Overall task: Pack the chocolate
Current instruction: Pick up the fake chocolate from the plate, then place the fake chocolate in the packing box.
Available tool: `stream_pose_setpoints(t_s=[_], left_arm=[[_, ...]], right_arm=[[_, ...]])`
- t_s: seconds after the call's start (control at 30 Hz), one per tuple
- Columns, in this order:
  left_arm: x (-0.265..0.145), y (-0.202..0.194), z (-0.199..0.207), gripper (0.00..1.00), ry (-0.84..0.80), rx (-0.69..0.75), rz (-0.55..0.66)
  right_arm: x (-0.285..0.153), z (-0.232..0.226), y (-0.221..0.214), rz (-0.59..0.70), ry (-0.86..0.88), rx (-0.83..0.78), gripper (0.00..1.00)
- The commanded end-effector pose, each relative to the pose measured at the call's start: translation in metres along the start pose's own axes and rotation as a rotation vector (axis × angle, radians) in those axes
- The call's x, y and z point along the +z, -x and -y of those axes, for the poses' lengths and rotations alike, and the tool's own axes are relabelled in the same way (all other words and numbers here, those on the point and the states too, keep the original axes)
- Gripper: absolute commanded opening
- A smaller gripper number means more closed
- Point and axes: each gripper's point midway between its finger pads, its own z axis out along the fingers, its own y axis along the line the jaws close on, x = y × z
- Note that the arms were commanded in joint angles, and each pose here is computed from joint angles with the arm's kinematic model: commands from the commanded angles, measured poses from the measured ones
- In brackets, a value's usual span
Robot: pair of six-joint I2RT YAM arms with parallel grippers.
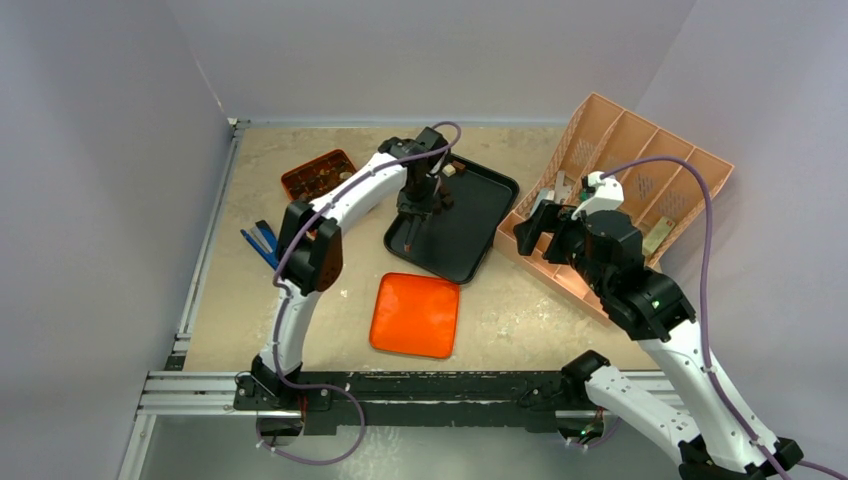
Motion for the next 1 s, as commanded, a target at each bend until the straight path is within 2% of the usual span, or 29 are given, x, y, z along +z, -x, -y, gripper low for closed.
stream_pose_setpoints(t_s=[0.0,0.2,0.4,0.7,0.97], left_arm=[[-0.070,0.027,0.002,0.11,-0.054,-0.059,0.180],[-0.101,0.021,-0.015,0.11,-0.025,-0.114,0.230],[-0.116,0.004,-0.054,0.12,0.034,-0.197,0.225],[-0.126,-0.024,-0.136,0.12,0.133,-0.358,0.203],[-0.117,-0.051,-0.178,0.12,0.207,-0.423,0.133]], right_arm=[[0.001,-0.003,0.008,0.033,0.003,0.015,0.97],[0.001,-0.003,0.009,0.034,0.007,0.014,0.97],[0.001,-0.004,0.007,0.032,0.012,0.014,0.97],[0.006,-0.008,0.006,0.023,0.024,0.010,0.97],[0.009,-0.010,0.006,0.020,0.029,0.007,0.97]])
